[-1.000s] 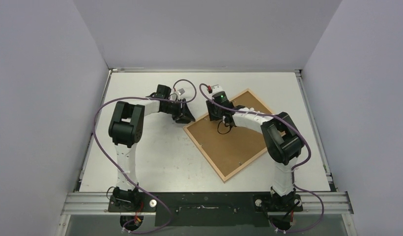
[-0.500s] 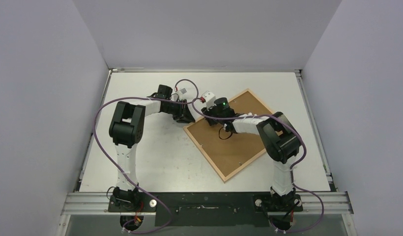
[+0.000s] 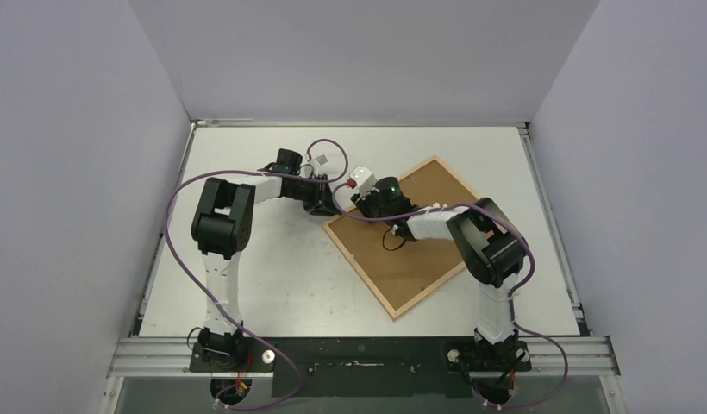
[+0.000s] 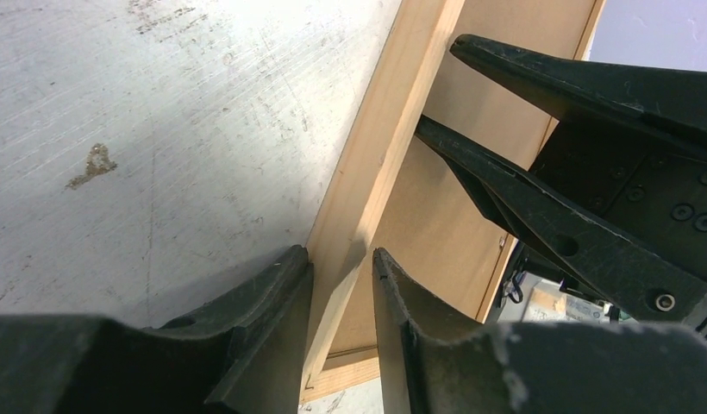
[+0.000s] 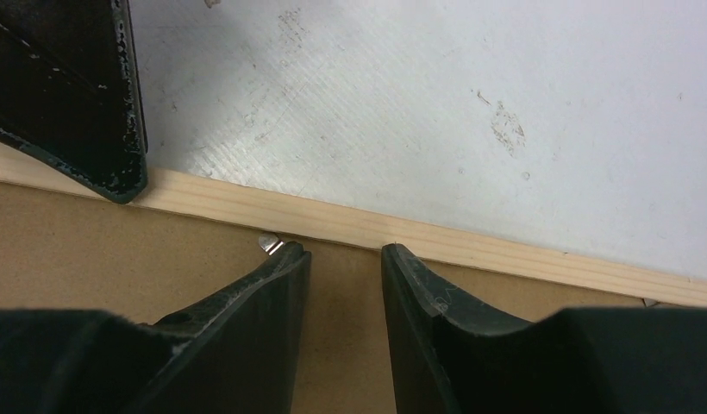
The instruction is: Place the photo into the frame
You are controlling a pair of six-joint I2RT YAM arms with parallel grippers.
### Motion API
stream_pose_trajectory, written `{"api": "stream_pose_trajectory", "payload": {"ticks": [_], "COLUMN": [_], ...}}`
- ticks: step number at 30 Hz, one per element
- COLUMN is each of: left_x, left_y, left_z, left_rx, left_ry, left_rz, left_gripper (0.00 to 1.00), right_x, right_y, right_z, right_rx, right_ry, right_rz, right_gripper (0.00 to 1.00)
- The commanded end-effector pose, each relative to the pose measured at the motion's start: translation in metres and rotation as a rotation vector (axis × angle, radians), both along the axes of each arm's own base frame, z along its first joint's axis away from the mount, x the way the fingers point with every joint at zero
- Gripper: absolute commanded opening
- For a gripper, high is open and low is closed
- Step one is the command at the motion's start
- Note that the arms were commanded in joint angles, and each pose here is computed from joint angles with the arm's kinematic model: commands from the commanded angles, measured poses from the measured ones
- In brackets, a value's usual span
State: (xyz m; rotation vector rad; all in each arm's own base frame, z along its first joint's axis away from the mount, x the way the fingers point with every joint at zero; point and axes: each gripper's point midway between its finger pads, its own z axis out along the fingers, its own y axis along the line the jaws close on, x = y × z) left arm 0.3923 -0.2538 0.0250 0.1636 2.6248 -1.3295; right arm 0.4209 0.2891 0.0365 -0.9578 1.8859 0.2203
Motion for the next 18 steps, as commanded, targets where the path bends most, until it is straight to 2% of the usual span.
{"api": "stream_pose_trajectory", "payload": {"ticks": [1, 4, 7, 18], "left_x": [-0.020, -0.016, -0.015, -0.031], "left_y": [-0.007, -0.010, -0.007, 0.005], "left_z": [-0.008, 0.000, -0.004, -0.037], "left_rx": [-0.022, -0.042, 0.018, 0.296], "left_ry": [0.067, 0.031, -0.011, -0.113], "left_rz": [-0.048, -0.048, -0.047, -0.081], "left_gripper": [0.32, 0.38, 0.41, 0.33], "right_x": [-0.012, -0.011, -0.007, -0.001], "right_y": [0.009, 0.007, 0.005, 0.007], "right_z": [0.003, 0.010, 0.020, 0.030], "right_rx": [0.030, 0.077, 0.134, 0.231], "right_ry": [0.009, 0.026, 0.032, 0.033], "right_rz": [0.065, 0.052, 0.015, -0.030], "right_gripper": [0.39, 0.40, 0.41, 0.43]}}
